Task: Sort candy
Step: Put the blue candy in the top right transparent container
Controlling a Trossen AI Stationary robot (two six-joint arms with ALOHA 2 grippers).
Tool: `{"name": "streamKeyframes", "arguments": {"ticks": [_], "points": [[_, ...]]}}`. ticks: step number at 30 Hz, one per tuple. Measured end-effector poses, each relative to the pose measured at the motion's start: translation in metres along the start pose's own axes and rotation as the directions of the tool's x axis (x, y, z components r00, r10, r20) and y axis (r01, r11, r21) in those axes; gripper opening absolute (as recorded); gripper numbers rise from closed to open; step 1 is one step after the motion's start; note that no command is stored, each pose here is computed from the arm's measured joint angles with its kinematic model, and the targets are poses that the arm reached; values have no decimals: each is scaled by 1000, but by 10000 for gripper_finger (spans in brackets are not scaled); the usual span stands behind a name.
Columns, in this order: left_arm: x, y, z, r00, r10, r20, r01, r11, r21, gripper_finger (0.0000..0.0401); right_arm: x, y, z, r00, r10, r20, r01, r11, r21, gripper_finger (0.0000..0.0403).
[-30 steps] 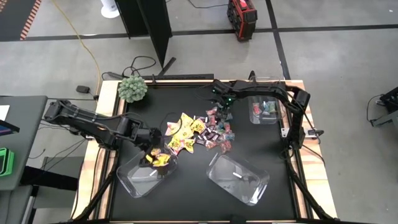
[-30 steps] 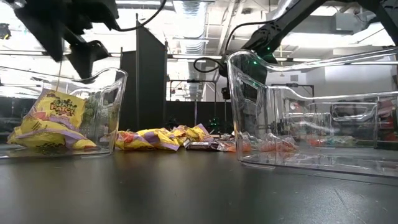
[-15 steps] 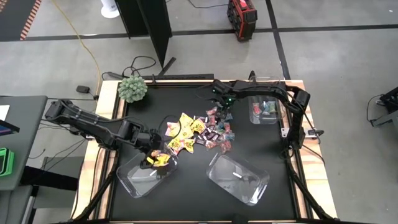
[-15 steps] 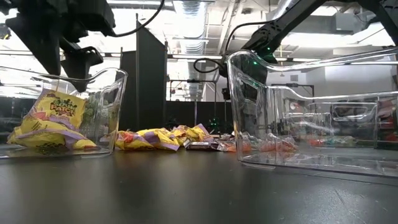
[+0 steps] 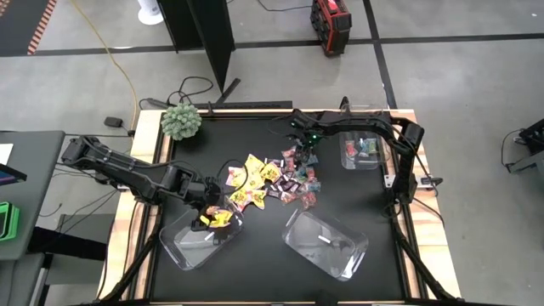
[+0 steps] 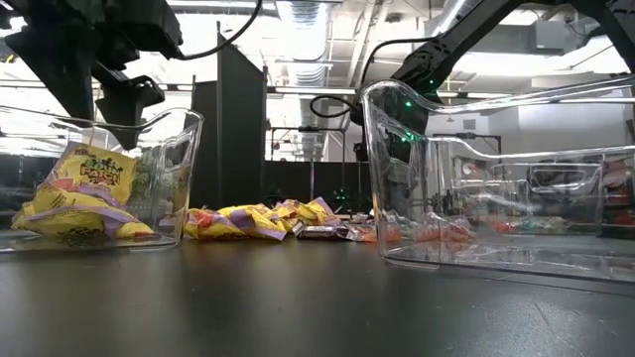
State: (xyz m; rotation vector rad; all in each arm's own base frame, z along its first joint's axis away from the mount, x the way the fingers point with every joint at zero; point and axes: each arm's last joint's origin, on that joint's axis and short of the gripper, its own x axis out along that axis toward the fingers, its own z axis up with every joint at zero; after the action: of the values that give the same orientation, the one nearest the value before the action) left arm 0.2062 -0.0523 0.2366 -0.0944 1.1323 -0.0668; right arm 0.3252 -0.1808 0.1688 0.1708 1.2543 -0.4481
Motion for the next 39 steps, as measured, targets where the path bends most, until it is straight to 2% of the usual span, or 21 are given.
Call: {"name": "streamKeyframes", "arguments": {"ticks": [5, 9, 20, 30, 39], "points": [[0, 0, 0, 1000, 3, 1, -3, 1000, 0, 297, 0, -3, 0, 1000, -3, 2, 3, 1000, 7, 259], [0, 0, 0, 1000, 7, 2, -7, 1000, 1, 297, 0, -3, 0, 1000, -2, 2, 2, 1000, 6, 237], [0, 1, 0, 999, 37, 10, -37, 999, 1, 297, 0, -3, 0, 1000, -2, 3, 2, 1000, 3, 110], [0, 1, 0, 999, 36, 10, -36, 999, 1, 297, 0, -1, 1, 1000, -1, 6, 1, 1000, -3, 14], [0, 0, 3, 999, 34, 38, -35, 999, 10, 297, -14, 17, 12, 999, 10, 36, -7, 997, -77, 2]]}}
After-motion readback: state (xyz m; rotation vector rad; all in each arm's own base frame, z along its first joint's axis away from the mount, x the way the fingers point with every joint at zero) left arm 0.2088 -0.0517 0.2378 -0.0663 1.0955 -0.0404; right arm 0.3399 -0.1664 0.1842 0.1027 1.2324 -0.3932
